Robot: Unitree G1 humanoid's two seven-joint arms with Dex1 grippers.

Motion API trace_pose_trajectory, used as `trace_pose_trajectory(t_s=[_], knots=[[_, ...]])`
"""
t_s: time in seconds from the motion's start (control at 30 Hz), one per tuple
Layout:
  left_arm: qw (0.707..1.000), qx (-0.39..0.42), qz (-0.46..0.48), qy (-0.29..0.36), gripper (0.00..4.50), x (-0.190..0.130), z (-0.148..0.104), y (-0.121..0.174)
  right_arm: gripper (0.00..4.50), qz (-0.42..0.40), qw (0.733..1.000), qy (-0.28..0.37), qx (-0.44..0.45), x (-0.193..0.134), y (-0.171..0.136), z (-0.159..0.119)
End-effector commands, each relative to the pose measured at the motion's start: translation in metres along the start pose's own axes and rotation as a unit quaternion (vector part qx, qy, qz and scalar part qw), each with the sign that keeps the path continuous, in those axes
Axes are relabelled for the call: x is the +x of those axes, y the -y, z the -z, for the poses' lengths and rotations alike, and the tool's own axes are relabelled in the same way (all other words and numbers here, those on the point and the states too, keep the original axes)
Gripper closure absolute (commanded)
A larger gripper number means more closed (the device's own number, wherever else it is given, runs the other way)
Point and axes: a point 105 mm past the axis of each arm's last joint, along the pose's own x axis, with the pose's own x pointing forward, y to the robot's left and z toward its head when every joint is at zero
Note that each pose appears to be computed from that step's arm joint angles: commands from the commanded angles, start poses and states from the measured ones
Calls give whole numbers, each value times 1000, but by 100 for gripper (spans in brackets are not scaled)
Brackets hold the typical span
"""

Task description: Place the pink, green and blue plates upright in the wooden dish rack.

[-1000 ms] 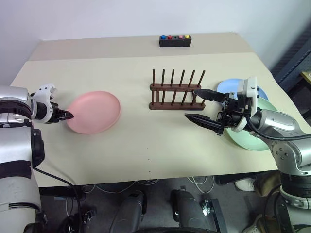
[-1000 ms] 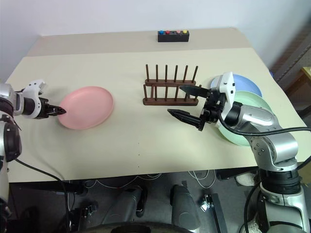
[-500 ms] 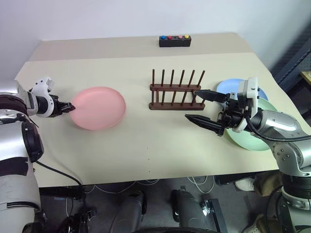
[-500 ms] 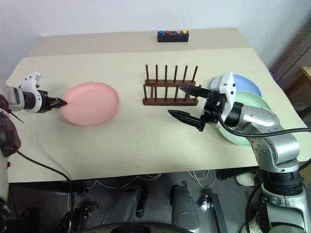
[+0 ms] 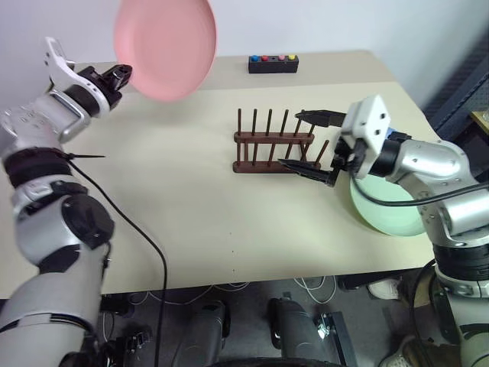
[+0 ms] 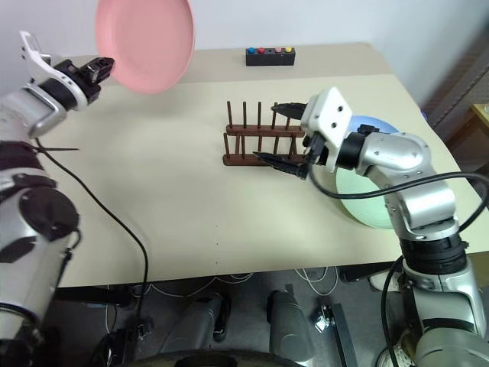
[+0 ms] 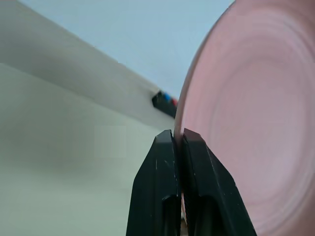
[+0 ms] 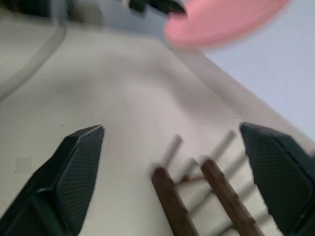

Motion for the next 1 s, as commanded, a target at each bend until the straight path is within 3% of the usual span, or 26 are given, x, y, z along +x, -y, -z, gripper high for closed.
trace_pose_trajectory(t_s=[0.03, 0.13, 0.27, 0.4, 0.5, 0.67, 0.9, 1.0], knots=[[995, -46, -3, 84, 448, 6, 1, 12, 0, 19, 996, 73, -47, 11, 1, -37], [993, -63, -12, 98, 448, 19, 48, 27, 0, 87, 978, 57, -179, 29, 8, -43], [991, -20, 15, 129, 448, 10, 58, 57, 0, 144, 921, 17, -361, 40, 16, -47], [991, -24, 26, 128, 448, 6, 65, 68, 0, 152, 891, 7, -428, 44, 16, -46], [992, -15, 48, 118, 448, 4, 77, 86, 0, 126, 845, -32, -520, 51, 10, -34], [994, -8, 59, 93, 448, -2, 97, 97, 0, 153, 808, -69, -565, 60, 27, -28], [992, 20, 77, 93, 448, -8, 100, 109, 0, 147, 795, -73, -585, 74, 29, -21], [993, 10, 81, 85, 450, -11, 104, 110, 76, 138, 796, -79, -585, 79, 29, -15]])
